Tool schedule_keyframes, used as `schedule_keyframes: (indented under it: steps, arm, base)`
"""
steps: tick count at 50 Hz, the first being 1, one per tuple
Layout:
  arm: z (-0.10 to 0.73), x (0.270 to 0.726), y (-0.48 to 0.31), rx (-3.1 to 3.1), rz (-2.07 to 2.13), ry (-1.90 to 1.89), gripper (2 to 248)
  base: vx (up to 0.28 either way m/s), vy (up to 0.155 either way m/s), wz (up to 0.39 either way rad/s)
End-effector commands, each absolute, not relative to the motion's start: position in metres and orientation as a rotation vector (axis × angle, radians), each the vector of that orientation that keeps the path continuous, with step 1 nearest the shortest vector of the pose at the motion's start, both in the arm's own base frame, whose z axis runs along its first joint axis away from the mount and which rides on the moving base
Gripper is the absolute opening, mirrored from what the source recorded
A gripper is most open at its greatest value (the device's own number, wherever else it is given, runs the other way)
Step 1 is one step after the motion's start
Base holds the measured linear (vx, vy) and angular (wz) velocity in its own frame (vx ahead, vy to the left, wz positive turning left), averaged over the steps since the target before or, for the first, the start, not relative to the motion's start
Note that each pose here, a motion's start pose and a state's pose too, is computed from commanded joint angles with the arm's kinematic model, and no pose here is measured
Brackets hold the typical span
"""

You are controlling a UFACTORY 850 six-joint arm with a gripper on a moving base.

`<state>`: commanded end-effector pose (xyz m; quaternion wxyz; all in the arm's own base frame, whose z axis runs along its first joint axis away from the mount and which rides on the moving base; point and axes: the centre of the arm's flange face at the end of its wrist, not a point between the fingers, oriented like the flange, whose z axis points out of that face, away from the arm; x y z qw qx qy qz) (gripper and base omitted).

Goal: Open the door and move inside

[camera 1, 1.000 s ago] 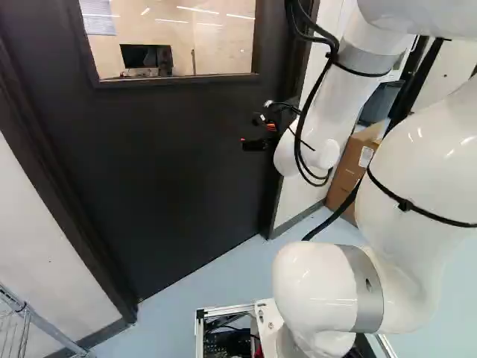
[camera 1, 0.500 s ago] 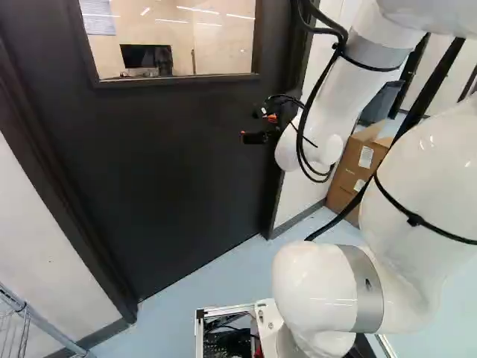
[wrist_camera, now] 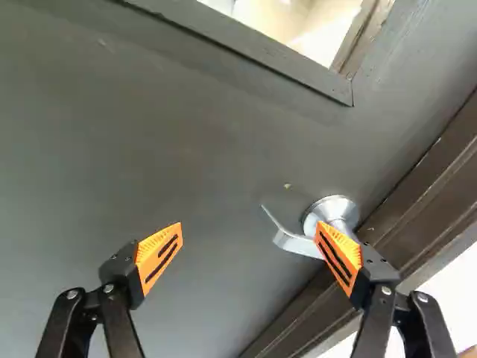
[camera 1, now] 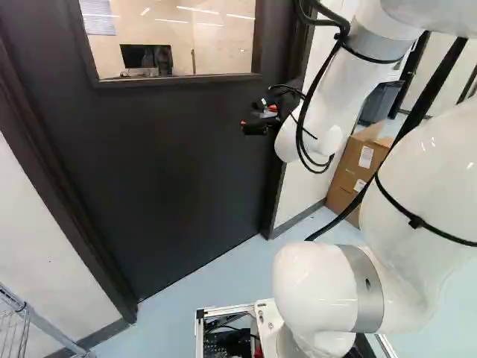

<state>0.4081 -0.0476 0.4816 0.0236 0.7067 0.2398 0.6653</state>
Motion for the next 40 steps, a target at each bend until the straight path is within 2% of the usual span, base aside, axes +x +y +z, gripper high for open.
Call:
schedule_keyframes:
  steps: [40]
  arm:
    - [0.456, 0.441, -0.049, 2.266, 2.019, 0.754, 247]
  base:
    - [0.0, 0.0, 0.0]
